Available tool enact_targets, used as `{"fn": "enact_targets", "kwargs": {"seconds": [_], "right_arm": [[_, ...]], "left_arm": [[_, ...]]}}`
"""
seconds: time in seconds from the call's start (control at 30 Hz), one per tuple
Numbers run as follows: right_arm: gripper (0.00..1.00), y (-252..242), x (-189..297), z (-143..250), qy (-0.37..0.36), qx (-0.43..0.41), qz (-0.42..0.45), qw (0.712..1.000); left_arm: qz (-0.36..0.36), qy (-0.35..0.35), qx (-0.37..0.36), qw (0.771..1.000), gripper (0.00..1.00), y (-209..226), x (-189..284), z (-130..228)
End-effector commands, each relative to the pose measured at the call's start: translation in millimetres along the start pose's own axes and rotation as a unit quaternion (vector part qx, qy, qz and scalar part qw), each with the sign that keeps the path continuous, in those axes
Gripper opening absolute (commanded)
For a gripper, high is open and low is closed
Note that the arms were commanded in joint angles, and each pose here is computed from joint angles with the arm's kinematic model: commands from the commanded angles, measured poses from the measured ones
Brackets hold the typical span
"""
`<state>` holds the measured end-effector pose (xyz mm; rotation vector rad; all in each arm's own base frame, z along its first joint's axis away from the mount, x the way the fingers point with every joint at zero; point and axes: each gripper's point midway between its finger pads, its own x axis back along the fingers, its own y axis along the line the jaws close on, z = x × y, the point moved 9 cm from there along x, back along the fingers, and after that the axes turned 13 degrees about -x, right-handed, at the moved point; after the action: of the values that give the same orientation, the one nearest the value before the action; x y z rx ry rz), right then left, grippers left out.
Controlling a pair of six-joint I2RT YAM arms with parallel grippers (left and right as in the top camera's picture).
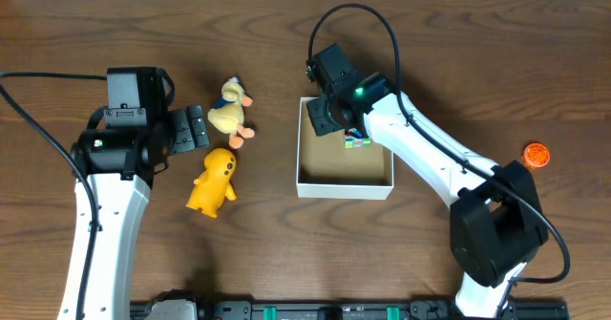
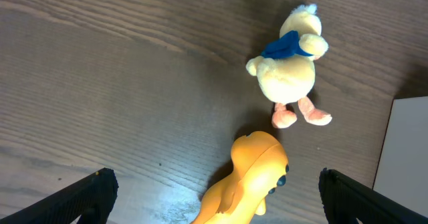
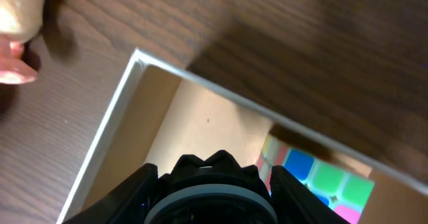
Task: Pack container
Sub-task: 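Lower the black part into the box beside the cube and release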
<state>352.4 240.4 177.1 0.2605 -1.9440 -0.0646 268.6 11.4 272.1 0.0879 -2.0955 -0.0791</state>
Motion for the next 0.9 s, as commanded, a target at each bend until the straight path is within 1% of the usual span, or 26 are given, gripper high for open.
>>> {"fn": "enact_targets", "kwargs": {"seconds": [0.0, 0.17, 0.33, 0.53, 0.67, 0.87], "right_arm": [[0.02, 2, -13, 2, 0.011, 0.013, 0.006, 1.000], [0.01, -2, -29, 7, 0.030, 0.012, 0.017, 0.999], [0.01, -3, -31, 6, 0.029, 0.010, 0.018, 0.999], [0.01, -4, -31, 6, 0.030, 0.009, 0.020, 0.999], [0.01, -11, -30, 5, 0.025, -0.017, 0.046, 0.998], [0.02, -17, -31, 5, 0.028, -0.031, 0.056, 0.998]], "left_arm": [[0.000, -0.007, -0.009, 1.000, 0.98, 0, 4, -5], [0.007, -0.006, -0.010, 1.000, 0.98, -2, 3, -5], [0.084, -0.006, -0.011, 0.996, 0.98, -15, 4, -4], [0.086, 0.012, -0.012, 0.996, 0.98, -16, -3, 3], [0.086, 0.013, -0.012, 0.996, 0.98, -16, -4, 3], [0.089, 0.012, -0.029, 0.996, 0.98, -17, -4, 3]]}}
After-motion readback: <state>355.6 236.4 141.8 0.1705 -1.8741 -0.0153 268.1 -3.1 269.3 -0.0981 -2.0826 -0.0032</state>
